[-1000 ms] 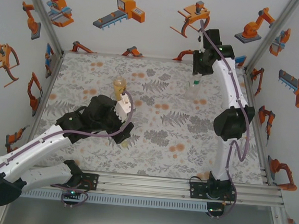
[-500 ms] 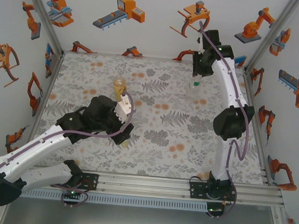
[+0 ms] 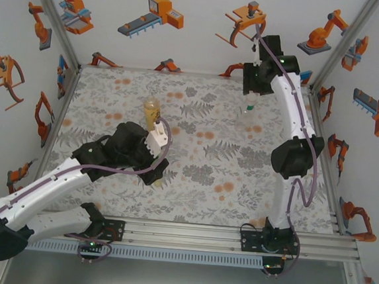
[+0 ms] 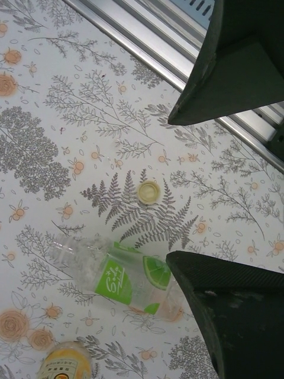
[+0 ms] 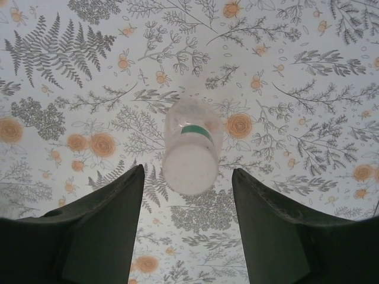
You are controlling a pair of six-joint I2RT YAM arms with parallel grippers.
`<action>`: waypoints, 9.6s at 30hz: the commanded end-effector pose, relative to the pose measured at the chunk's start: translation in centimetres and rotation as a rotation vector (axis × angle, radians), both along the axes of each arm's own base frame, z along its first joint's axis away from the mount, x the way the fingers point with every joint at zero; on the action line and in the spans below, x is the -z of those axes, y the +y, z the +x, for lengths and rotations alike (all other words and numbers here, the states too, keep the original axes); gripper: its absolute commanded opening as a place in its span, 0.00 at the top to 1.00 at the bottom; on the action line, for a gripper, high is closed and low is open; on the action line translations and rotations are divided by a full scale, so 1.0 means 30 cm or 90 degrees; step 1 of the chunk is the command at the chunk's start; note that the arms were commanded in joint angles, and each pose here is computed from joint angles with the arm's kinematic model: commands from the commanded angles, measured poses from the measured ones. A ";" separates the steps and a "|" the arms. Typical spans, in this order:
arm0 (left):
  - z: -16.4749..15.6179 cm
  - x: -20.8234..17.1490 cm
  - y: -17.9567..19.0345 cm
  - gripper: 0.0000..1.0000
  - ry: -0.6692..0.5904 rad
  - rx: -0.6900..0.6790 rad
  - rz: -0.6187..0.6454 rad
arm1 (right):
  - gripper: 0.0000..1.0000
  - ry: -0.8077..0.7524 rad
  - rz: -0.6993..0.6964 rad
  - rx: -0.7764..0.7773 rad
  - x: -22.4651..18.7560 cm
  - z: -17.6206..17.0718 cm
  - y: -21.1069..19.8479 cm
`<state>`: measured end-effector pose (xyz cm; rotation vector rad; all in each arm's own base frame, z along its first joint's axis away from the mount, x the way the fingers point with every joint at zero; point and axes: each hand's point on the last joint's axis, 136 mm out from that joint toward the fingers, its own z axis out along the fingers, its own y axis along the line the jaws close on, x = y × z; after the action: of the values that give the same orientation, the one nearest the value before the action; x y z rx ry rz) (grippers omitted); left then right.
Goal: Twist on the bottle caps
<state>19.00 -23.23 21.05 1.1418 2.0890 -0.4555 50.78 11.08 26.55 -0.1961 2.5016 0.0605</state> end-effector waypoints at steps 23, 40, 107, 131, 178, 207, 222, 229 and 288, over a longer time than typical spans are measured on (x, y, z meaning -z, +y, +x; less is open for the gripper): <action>0.307 0.291 0.082 0.07 0.055 -0.005 0.172 | 0.42 -0.074 0.106 0.030 -0.236 -0.563 -0.089; 0.335 0.466 0.061 0.19 0.196 -0.006 0.146 | 0.43 -0.030 0.126 0.041 -0.126 -0.683 -0.100; 0.375 0.172 -0.208 0.63 0.060 -0.055 0.023 | 0.49 -0.019 0.195 0.034 -0.089 -0.822 -0.072; 0.063 -0.389 0.031 0.97 -0.103 -0.050 -0.349 | 0.52 0.040 0.166 -0.048 0.152 -0.726 0.235; 0.011 -0.298 0.109 0.98 -0.083 -0.106 -0.354 | 0.52 0.126 0.132 -0.001 0.639 -0.530 0.437; 0.019 -0.296 0.084 0.97 -0.077 -0.089 -0.354 | 0.58 0.157 0.102 0.011 0.736 -0.540 0.420; 0.016 -0.294 0.091 0.96 -0.079 -0.094 -0.359 | 0.58 0.134 0.097 0.016 0.680 -0.529 0.408; 0.019 -0.294 0.091 0.96 -0.080 -0.096 -0.361 | 0.57 0.123 0.092 0.021 0.665 -0.529 0.395; 0.027 -0.301 0.075 0.91 -0.059 -0.100 -0.381 | 0.78 0.229 0.407 0.005 0.626 -0.700 0.565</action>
<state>19.90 -20.67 28.78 0.6452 1.8065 -0.8144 31.26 25.75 7.04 0.0315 2.6878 0.6999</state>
